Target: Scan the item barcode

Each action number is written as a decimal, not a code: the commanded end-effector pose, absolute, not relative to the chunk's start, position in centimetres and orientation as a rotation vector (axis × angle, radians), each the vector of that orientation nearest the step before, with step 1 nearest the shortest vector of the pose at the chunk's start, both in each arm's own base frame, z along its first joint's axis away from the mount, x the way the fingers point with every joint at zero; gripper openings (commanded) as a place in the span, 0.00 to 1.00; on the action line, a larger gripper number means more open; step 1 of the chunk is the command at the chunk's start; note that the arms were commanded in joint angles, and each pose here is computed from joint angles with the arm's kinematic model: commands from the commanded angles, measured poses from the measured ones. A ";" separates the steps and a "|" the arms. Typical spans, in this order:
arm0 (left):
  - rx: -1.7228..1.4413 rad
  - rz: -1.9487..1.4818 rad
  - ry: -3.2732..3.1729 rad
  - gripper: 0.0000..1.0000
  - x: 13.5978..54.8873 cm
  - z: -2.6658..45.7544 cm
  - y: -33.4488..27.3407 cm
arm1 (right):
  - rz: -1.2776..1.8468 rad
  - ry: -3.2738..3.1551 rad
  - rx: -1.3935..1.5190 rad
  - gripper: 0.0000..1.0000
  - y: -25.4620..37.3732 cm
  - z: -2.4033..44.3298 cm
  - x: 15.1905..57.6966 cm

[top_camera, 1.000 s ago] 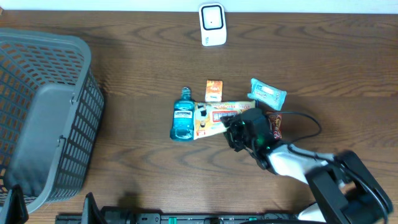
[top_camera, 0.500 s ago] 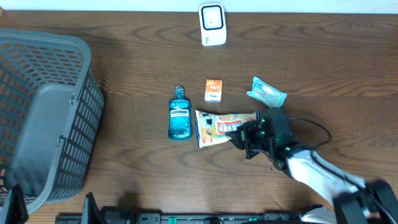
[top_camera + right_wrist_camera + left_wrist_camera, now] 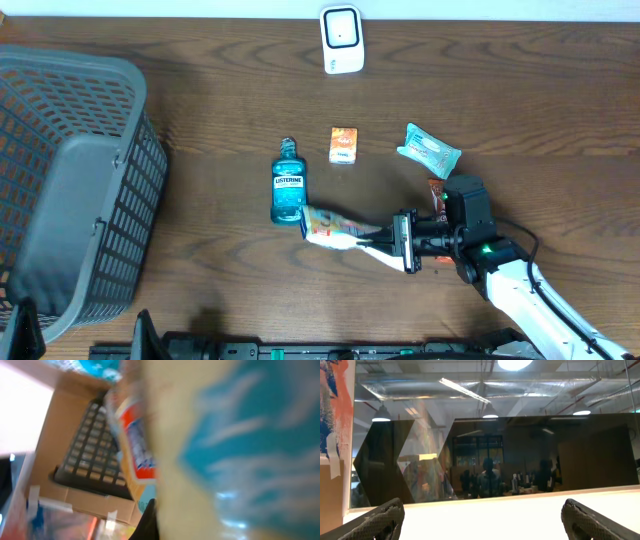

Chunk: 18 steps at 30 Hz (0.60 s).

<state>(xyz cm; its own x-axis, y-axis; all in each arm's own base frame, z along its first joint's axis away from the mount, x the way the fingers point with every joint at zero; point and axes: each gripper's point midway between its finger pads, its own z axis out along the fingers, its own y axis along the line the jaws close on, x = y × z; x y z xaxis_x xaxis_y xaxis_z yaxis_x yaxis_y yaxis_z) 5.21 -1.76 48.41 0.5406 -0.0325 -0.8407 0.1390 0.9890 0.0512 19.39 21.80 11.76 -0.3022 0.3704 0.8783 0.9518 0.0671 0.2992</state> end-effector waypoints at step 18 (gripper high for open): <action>0.118 -0.107 0.967 1.00 4.5 48.9 -1.8 | -2.817 -2.240 0.620 0.74 22.0 33.1 20.7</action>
<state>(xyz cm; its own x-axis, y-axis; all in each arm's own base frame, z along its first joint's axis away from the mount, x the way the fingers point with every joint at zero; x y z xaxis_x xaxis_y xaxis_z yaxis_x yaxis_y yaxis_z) 5.08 -1.75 48.62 0.5489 -0.0332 -0.8353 0.1388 0.9890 0.0520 24.58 22.09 28.76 -0.9604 0.2430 -0.1365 -0.1703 -0.1241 0.9776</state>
